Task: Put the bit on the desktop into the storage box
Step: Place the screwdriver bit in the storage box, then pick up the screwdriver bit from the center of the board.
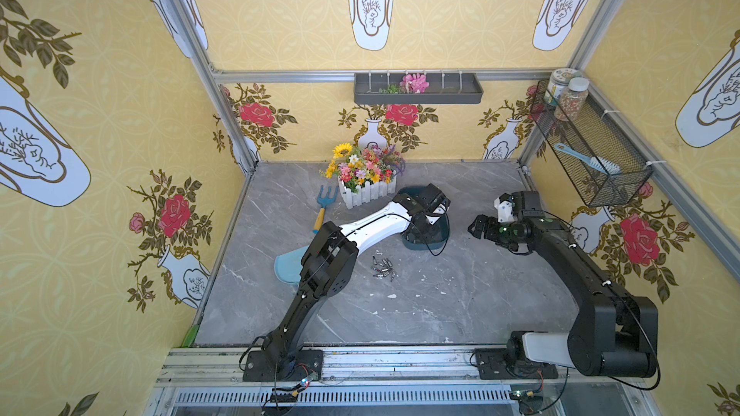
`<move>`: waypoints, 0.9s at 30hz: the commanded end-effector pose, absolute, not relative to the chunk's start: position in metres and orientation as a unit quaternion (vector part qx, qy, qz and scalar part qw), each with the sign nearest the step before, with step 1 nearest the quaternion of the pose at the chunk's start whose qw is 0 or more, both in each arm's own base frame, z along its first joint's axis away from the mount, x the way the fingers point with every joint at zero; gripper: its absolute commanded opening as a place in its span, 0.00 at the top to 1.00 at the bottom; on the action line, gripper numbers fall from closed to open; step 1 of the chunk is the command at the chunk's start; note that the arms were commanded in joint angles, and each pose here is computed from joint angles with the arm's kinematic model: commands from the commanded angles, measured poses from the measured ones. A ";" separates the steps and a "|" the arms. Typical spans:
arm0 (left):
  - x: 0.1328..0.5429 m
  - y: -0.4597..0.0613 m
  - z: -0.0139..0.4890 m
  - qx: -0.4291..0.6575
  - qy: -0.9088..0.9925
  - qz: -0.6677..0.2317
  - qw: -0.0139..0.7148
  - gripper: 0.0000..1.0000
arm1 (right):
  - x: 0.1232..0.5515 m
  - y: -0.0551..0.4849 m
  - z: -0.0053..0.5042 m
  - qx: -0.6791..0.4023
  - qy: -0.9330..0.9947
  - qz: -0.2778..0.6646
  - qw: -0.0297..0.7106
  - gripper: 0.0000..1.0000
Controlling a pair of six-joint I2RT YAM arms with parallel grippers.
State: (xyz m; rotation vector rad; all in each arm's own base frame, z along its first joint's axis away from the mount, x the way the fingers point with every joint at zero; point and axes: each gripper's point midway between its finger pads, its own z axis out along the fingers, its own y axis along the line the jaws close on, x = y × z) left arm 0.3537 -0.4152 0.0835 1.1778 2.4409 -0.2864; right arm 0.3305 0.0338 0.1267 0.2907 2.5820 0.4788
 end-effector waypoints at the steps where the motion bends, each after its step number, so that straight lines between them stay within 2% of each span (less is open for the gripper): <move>1: 0.354 -0.419 0.093 0.420 0.872 -0.119 0.222 0.35 | 0.334 0.035 0.129 0.099 0.945 0.179 0.256 0.03; 5: 0.354 -0.415 0.106 0.415 0.870 -0.120 0.239 0.23 | 0.334 0.035 0.129 0.097 0.945 0.179 0.256 0.03; 12: 0.346 -0.405 0.124 0.410 0.866 -0.126 0.256 0.12 | 0.334 0.035 0.130 0.097 0.945 0.179 0.257 0.03; 27: 0.319 -0.360 0.130 0.371 0.887 -0.108 0.252 0.11 | 0.334 0.036 0.130 0.096 0.944 0.181 0.258 0.03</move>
